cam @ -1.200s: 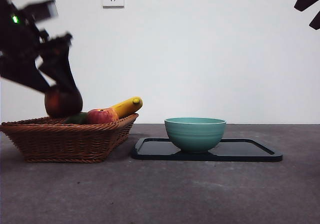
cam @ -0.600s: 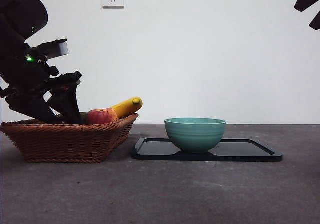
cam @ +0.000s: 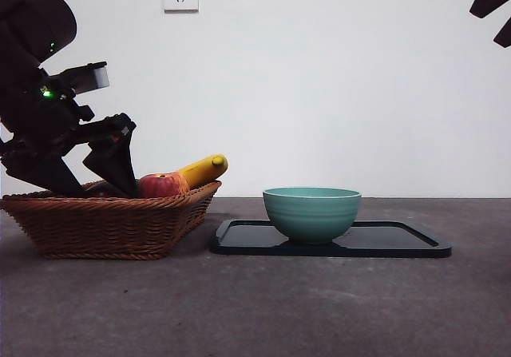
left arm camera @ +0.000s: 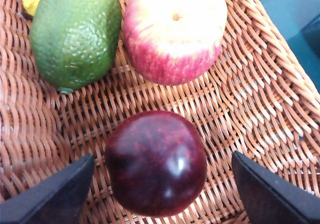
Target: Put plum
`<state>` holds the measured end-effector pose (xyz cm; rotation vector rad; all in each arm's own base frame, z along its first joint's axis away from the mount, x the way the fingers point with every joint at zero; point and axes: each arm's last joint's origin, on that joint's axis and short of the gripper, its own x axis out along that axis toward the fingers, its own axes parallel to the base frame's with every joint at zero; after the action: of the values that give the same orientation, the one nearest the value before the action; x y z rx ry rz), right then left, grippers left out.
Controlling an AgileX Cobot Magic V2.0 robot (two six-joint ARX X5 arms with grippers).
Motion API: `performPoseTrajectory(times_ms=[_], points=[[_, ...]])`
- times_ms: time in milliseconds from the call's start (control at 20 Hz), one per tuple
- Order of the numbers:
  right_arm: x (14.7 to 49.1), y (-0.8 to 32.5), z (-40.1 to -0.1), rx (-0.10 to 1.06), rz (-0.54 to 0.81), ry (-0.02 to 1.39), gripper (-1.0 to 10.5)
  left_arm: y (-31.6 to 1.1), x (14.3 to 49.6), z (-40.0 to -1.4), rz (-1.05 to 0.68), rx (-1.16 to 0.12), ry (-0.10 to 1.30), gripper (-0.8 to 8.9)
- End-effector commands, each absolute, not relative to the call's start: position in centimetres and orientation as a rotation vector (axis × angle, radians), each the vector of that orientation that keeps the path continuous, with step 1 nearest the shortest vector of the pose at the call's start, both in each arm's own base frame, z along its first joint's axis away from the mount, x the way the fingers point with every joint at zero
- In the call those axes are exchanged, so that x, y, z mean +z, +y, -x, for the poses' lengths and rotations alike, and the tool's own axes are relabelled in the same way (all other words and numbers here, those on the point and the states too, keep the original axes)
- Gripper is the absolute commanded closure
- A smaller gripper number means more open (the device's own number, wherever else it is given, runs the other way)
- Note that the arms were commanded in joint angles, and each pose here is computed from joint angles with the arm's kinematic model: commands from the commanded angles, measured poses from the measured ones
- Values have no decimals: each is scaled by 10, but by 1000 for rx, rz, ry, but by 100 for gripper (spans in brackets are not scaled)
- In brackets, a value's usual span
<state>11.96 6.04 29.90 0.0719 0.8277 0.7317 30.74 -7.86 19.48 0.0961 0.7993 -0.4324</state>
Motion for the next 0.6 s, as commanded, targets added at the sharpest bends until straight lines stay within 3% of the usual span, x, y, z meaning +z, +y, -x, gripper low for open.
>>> performPoseTrajectory(times_ms=[50,350,600], points=[[300,62,-121,738,-78,823,748,-80,212,-309,-84,-434,739,370],[300,62,-121,738,-78,823,748,-75,252,-287,-60,-434,635,372],[301,62,-121,739,-77,817,748,-73,293,-244,29,-617,581,377]])
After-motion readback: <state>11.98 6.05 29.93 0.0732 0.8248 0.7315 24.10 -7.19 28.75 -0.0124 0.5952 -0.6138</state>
